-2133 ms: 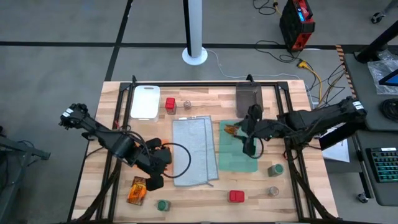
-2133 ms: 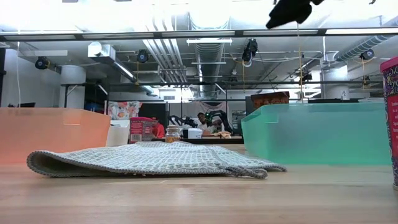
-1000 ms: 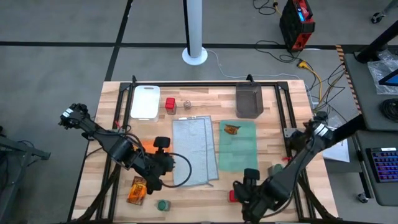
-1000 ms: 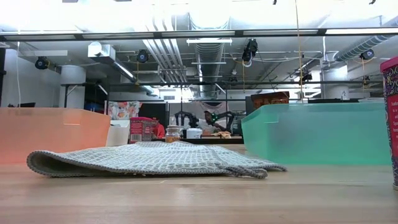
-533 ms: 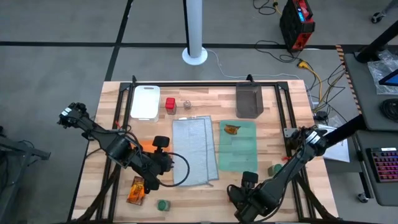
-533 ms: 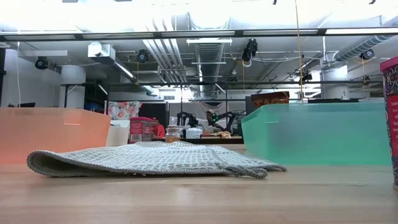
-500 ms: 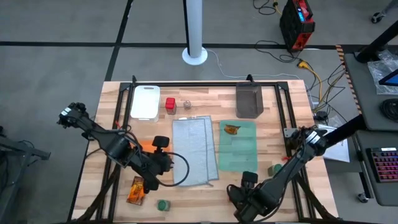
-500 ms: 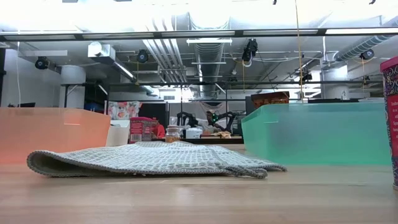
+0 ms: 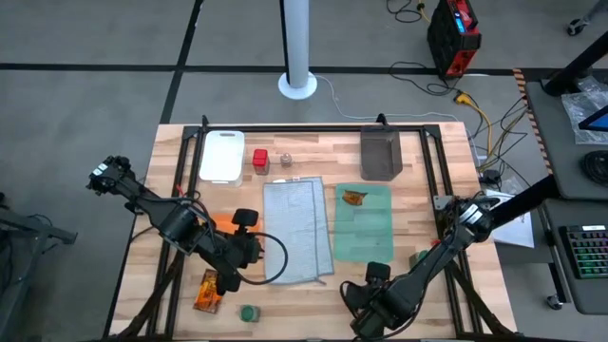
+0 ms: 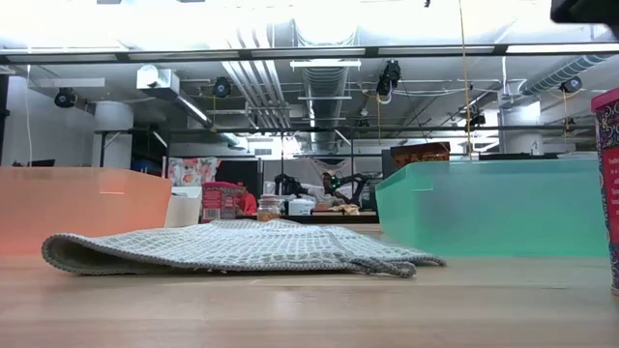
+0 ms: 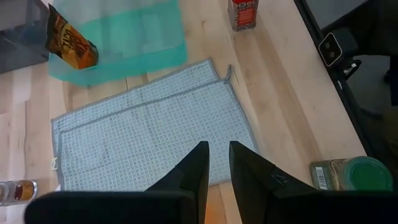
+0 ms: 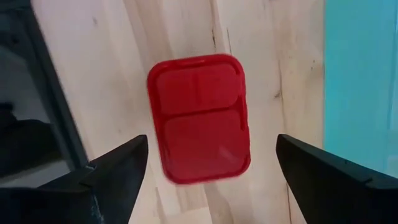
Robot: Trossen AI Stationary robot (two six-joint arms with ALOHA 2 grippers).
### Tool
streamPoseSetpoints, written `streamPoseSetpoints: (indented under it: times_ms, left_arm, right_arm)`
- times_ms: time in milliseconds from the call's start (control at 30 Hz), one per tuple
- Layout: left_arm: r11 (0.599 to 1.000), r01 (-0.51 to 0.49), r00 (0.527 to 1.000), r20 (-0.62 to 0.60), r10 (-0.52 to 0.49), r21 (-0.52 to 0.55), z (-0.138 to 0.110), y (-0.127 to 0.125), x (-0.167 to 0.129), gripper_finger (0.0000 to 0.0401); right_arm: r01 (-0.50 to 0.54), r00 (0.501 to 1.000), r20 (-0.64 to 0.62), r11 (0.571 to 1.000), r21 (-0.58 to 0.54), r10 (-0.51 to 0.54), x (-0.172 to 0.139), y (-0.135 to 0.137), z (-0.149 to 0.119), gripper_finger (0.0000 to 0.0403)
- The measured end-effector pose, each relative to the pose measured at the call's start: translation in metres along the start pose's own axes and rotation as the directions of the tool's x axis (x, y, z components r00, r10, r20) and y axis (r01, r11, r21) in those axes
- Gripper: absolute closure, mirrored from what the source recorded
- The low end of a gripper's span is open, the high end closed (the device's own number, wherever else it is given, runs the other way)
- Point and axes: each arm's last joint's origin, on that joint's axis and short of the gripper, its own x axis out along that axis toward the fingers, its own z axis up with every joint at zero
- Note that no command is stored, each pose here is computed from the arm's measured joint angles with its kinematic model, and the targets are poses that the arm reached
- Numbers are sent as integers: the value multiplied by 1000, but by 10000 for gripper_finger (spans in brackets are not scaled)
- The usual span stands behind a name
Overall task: Sort spices by type
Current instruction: Put the bottom red seasoning can into the orange bin
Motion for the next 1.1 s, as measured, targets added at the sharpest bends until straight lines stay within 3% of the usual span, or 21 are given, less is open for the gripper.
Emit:
streamPoseSetpoints:
  times_ms: [133, 267, 533, 733, 867, 1000, 1100]
  left_arm:
    - [1000, 7, 1000, 4, -7, -9, 0, 0, 0, 353]
    - [1000, 10, 1000, 15, -10, -12, 2, -1, 0, 353]
    - [999, 13, 1000, 18, -12, -30, 2, -1, 0, 353]
    - [999, 35, 996, 84, -33, -24, 1, -12, 8, 353]
    - [999, 48, 980, 193, -49, 13, -1, -21, 24, 353]
    - [999, 35, 966, 255, -42, 34, -6, -20, 42, 352]
    - [999, -17, 961, 277, 5, 42, -10, -11, 52, 342]
  right_arm:
    - [20, 1000, -14, 1000, -14, -20, 11, 0, 4, 55]
    - [35, 999, -29, 998, -48, -37, 20, 0, 7, 78]
    - [19, 999, -48, 997, -70, -22, 22, -5, 14, 196]
    - [-28, 1000, -2, 998, -51, 28, -4, -7, 16, 197]
    - [10, 986, 165, 997, -82, 4, -35, -11, 22, 197]
    - [144, 920, 384, 976, -162, -72, -61, -23, 33, 197]
    - [242, 882, 457, 945, -222, -119, -66, -38, 50, 197]
